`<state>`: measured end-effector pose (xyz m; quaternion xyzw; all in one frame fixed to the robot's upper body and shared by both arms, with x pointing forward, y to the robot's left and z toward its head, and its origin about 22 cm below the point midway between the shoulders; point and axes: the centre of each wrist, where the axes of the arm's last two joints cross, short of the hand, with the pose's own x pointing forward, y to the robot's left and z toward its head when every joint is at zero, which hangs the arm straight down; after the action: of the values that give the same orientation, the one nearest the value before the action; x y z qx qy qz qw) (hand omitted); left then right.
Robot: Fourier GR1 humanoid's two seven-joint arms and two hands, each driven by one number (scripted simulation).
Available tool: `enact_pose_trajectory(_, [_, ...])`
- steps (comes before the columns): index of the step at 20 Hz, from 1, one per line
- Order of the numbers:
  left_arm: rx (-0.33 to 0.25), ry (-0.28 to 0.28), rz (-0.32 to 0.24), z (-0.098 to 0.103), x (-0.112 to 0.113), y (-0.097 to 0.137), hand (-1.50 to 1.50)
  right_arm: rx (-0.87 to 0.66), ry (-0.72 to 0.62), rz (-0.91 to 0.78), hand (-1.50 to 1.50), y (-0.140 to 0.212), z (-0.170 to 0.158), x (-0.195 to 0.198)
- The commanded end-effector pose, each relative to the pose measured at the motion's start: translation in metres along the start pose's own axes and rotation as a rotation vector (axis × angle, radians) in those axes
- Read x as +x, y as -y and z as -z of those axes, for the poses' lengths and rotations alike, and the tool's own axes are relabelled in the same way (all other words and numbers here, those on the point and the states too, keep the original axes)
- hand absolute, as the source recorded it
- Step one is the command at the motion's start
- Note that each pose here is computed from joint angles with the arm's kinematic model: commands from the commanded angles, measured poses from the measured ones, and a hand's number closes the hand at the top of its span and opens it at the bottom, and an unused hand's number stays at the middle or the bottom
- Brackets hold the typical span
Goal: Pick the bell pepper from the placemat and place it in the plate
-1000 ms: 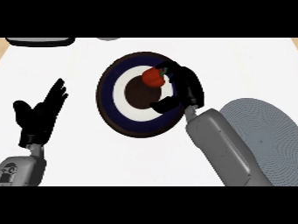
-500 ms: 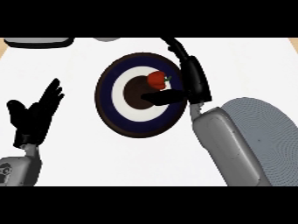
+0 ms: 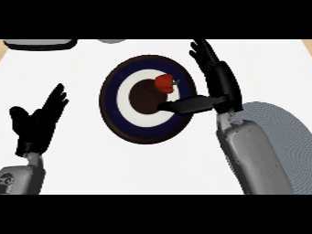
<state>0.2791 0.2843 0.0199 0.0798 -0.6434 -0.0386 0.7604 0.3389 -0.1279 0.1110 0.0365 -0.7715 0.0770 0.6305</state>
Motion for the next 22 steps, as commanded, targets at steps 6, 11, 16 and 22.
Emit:
enact_pose_trajectory(6, [0.011,0.011,-0.001,-0.003,0.008,-0.008,0.0,0.018,0.028,0.051,-1.5,0.05,-0.026,-0.026])
enact_pose_trajectory(11, [0.024,-0.008,-0.011,-0.002,-0.004,-0.002,0.0,0.016,0.028,0.052,-1.5,0.077,-0.012,-0.016])
enact_pose_trajectory(16, [0.013,0.001,0.013,0.009,-0.004,-0.01,0.0,-0.015,0.003,0.014,-1.5,0.116,-0.031,-0.043])
enact_pose_trajectory(22, [0.006,0.011,-0.007,0.003,0.008,-0.026,0.0,-0.017,-0.025,-0.018,-1.5,0.103,-0.014,-0.068])
